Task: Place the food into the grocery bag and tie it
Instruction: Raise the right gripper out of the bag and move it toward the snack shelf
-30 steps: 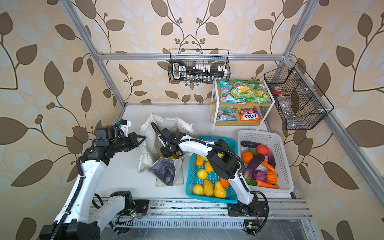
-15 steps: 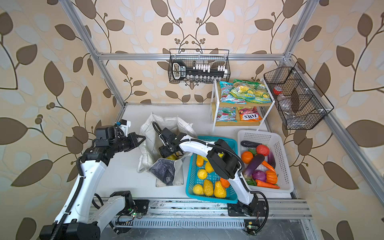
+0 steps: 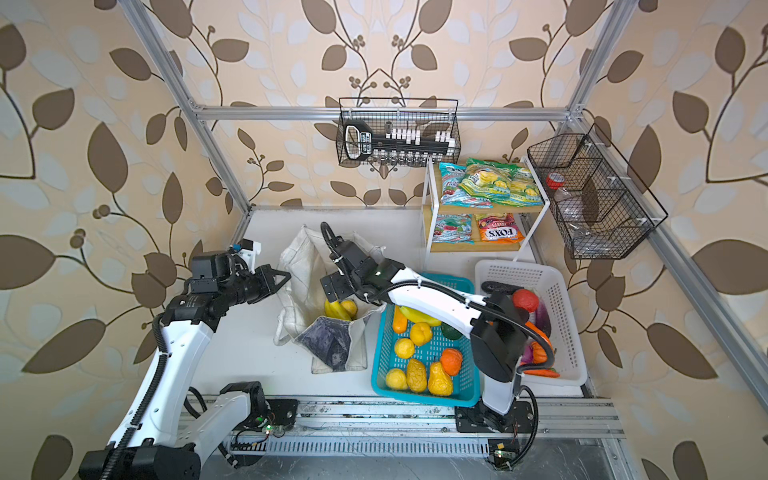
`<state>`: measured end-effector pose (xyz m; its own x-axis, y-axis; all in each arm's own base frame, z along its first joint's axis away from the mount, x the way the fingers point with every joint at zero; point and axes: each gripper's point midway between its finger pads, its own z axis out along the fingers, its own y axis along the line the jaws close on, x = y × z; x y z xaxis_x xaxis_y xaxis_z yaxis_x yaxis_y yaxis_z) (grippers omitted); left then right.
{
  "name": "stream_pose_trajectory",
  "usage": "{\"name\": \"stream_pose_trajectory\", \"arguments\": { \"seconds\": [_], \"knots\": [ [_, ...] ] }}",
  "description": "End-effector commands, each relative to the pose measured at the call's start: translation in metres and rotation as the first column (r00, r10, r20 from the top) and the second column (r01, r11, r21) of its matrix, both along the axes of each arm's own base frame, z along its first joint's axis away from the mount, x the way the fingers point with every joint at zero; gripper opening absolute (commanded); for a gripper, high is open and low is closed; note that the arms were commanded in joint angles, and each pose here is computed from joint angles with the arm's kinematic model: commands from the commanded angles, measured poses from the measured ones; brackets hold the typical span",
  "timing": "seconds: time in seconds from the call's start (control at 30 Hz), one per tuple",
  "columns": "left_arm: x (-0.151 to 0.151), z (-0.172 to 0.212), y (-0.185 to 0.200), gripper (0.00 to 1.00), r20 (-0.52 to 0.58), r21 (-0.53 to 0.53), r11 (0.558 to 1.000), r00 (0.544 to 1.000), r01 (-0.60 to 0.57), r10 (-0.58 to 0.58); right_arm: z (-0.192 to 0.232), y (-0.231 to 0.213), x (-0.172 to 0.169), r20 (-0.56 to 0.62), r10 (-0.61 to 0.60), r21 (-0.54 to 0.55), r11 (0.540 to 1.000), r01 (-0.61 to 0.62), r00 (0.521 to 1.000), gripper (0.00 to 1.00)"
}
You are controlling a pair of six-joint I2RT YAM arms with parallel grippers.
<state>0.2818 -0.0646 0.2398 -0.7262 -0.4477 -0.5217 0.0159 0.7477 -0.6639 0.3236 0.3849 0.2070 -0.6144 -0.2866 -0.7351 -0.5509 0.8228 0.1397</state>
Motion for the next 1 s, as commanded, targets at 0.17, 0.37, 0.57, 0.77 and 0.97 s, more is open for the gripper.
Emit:
{"name": "stream_pose_trajectory", "arguments": {
  "seconds": [0.17, 0.37, 0.57, 0.77, 0.97],
  "knots": [
    [0.001, 0.004, 0.009, 0.0, 0.031, 0.039, 0.999, 0.999, -0.037, 0.035, 0.09, -0.066, 0.012, 0.252, -0.152, 0.109, 0.986, 0.128, 0.956, 1.0],
    [0.003, 0.003, 0.008, 0.0, 0.019, 0.041, 0.999, 0.999, -0.031, 0.03, 0.147, -0.133, 0.004, 0.37, -0.28, 0.186, 0.956, 0.225, 0.886, 1.0],
    [0.001, 0.007, 0.01, 0.0, 0.036, 0.049, 0.998, 0.999, -0.043, 0.041, 0.196, -0.202, -0.014, 0.443, -0.349, 0.228, 0.935, 0.273, 0.826, 1.0],
    [0.0, 0.006, 0.016, 0.0, 0.03, 0.069, 0.994, 0.996, -0.08, 0.079, 0.237, -0.265, -0.01, 0.449, -0.436, 0.309, 0.895, 0.322, 0.78, 1.0],
    [-0.001, 0.007, 0.017, 0.0, 0.039, 0.074, 0.993, 0.996, -0.088, 0.086, 0.251, -0.323, 0.008, 0.381, -0.556, 0.414, 0.817, 0.402, 0.738, 1.0]
  ]
}}
